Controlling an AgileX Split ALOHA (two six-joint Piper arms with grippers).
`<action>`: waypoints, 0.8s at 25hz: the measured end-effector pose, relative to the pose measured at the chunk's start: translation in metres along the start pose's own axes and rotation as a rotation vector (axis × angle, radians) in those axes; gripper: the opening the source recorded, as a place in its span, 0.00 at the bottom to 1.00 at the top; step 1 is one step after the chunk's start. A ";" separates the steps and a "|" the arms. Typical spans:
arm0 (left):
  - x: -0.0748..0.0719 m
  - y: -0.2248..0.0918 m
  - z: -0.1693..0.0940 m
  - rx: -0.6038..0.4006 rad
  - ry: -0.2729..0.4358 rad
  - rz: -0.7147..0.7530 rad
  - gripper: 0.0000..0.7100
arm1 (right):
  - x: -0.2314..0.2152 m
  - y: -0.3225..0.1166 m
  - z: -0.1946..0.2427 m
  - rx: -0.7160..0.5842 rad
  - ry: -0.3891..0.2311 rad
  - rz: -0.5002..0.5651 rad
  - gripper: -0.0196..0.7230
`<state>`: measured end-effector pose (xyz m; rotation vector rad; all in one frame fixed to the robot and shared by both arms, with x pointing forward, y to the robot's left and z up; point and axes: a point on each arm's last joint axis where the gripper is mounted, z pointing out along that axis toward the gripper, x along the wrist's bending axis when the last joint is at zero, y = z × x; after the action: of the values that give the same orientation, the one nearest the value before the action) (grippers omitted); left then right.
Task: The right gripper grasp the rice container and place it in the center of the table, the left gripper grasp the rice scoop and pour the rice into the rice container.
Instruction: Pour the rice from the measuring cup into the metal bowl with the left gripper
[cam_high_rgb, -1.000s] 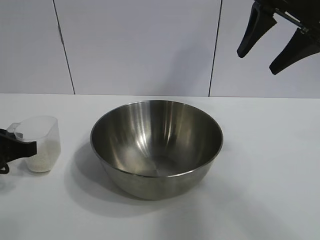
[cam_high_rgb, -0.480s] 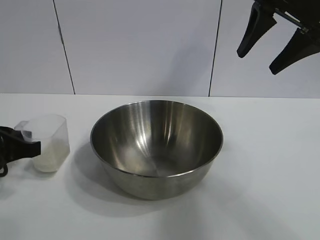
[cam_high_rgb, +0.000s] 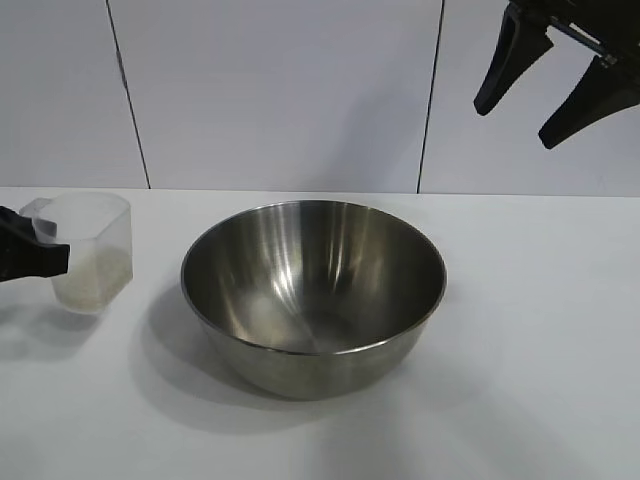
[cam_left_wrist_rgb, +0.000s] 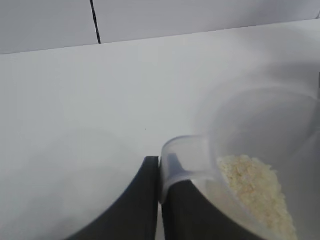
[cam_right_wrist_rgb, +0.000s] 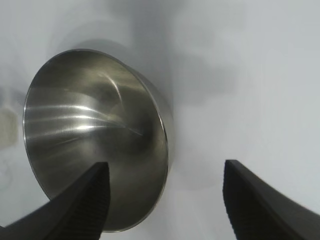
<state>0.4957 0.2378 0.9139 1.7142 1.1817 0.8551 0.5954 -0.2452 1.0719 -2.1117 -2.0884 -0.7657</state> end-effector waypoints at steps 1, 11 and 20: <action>0.000 0.006 0.001 -0.004 -0.005 0.010 0.01 | 0.000 0.000 0.000 0.000 0.000 0.000 0.63; -0.006 0.044 0.018 0.001 -0.127 0.077 0.01 | 0.000 0.000 0.000 -0.002 0.000 0.000 0.63; -0.010 0.069 0.029 0.011 -0.214 0.155 0.01 | 0.000 0.002 0.000 -0.020 -0.001 -0.002 0.63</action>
<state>0.5422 0.2081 0.9654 1.8731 0.9217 0.7355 0.5972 -0.2454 1.0724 -2.1207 -2.0929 -0.7888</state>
